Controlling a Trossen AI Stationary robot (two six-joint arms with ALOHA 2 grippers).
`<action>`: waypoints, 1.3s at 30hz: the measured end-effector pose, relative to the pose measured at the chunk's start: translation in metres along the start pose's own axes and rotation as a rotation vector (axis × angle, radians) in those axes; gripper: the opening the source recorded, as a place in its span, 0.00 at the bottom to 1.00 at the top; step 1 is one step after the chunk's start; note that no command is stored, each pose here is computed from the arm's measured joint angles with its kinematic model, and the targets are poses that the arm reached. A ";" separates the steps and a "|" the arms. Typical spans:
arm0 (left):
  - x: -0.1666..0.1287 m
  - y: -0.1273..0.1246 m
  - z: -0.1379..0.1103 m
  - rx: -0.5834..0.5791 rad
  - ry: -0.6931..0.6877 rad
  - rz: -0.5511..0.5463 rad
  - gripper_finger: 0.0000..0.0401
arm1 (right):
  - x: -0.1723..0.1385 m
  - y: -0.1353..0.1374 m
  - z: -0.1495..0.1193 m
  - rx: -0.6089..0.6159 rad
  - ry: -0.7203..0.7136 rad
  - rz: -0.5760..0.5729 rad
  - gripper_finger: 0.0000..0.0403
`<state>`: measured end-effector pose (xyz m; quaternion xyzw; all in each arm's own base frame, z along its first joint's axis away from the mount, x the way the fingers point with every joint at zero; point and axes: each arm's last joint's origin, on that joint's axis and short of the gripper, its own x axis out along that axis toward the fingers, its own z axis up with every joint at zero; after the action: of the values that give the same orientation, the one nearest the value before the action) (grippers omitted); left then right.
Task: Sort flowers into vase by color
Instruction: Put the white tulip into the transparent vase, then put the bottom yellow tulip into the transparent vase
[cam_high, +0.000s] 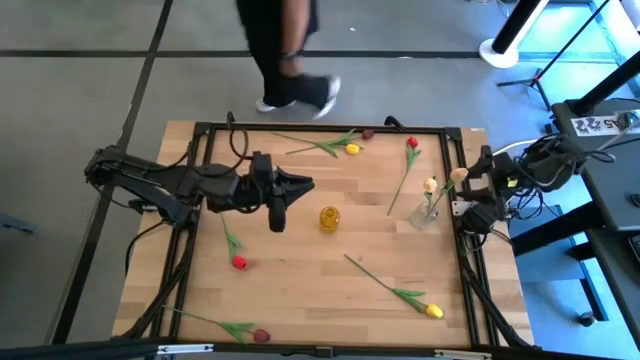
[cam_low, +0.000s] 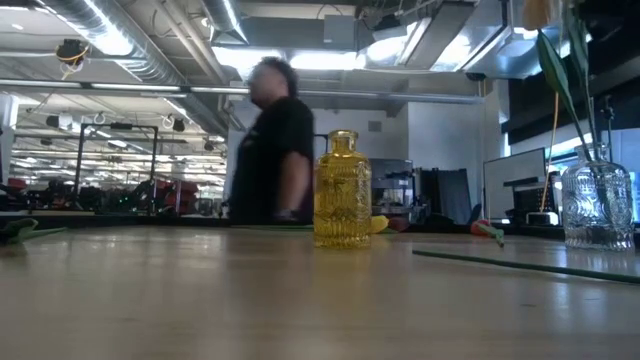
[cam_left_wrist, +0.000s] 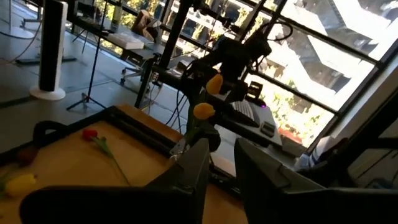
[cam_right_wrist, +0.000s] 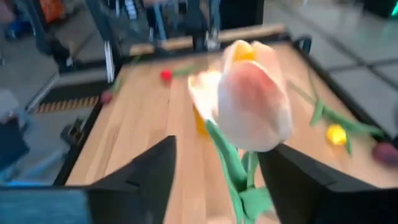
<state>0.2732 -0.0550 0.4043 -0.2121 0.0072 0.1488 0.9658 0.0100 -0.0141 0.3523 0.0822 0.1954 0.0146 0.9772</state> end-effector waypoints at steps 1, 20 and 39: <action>0.002 -0.002 -0.001 0.021 0.013 0.004 0.18 | -0.002 0.001 0.004 -0.002 0.033 0.000 0.61; 0.002 -0.023 -0.011 0.110 0.077 -0.070 0.18 | -0.019 0.028 0.066 -0.016 0.331 0.064 0.70; 0.002 -0.022 -0.014 0.113 0.098 -0.060 0.18 | 0.053 0.109 0.077 0.149 0.670 0.277 0.70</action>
<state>0.2820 -0.0794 0.4009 -0.1643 0.0563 0.1085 0.9788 0.0890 0.0842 0.4208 0.1694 0.4921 0.1588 0.8390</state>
